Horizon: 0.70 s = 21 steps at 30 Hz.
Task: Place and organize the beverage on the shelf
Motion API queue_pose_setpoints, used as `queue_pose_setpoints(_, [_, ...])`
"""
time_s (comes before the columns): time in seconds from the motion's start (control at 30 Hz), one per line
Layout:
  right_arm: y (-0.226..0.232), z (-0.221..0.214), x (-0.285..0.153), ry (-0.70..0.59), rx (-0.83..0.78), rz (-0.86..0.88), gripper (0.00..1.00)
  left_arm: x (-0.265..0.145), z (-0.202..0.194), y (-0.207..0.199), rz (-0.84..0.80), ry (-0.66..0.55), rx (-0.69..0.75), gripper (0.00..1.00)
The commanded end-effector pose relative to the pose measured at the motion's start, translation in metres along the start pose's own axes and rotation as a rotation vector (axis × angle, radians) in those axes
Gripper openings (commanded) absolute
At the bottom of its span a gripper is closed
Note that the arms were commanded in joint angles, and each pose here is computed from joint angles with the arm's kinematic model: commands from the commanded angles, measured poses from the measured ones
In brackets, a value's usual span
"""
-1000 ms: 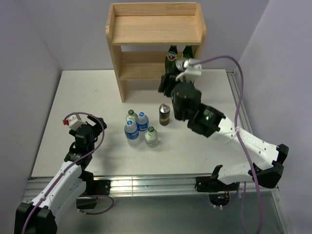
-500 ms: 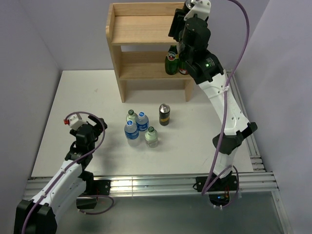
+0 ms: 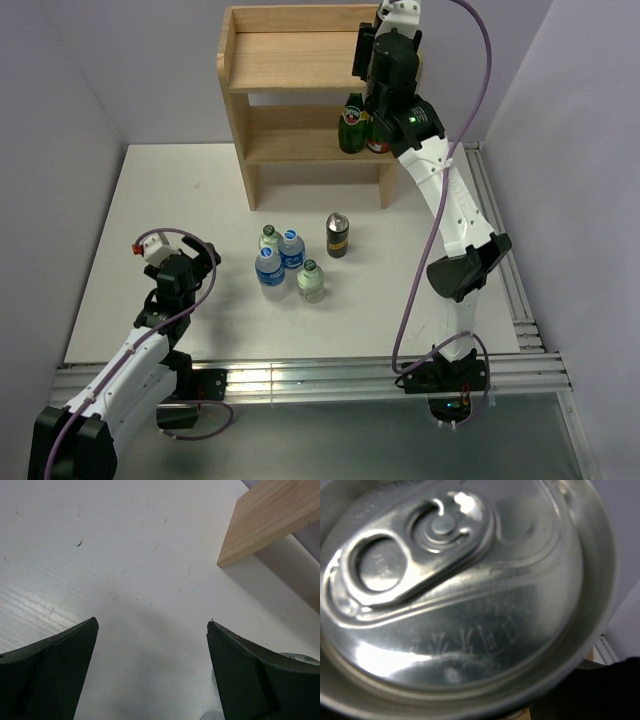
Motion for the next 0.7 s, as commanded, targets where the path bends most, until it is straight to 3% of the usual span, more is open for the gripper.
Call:
queue_pose_setpoints(0.0, [-0.012, 0.055, -0.001, -0.165, 0.098, -0.009, 0.00, -0.001, 0.014, -0.019, -0.055, -0.033, -0.019, 0.98])
queue_pose_setpoints(0.67, [-0.024, 0.003, 0.039, -0.110, -0.082, -0.193, 0.00, -0.002, 0.011, -0.024, -0.053, -0.035, -0.002, 0.97])
Point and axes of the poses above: each gripper's point midway between its finger pads, its own x axis out along the fingers, its own y axis along the line the jaws close on, z = x × y, the point moved 1 cm from there along -x, back along the fingers, and after that the axes turned 6 degrees about -x, right-handed, at the moved point
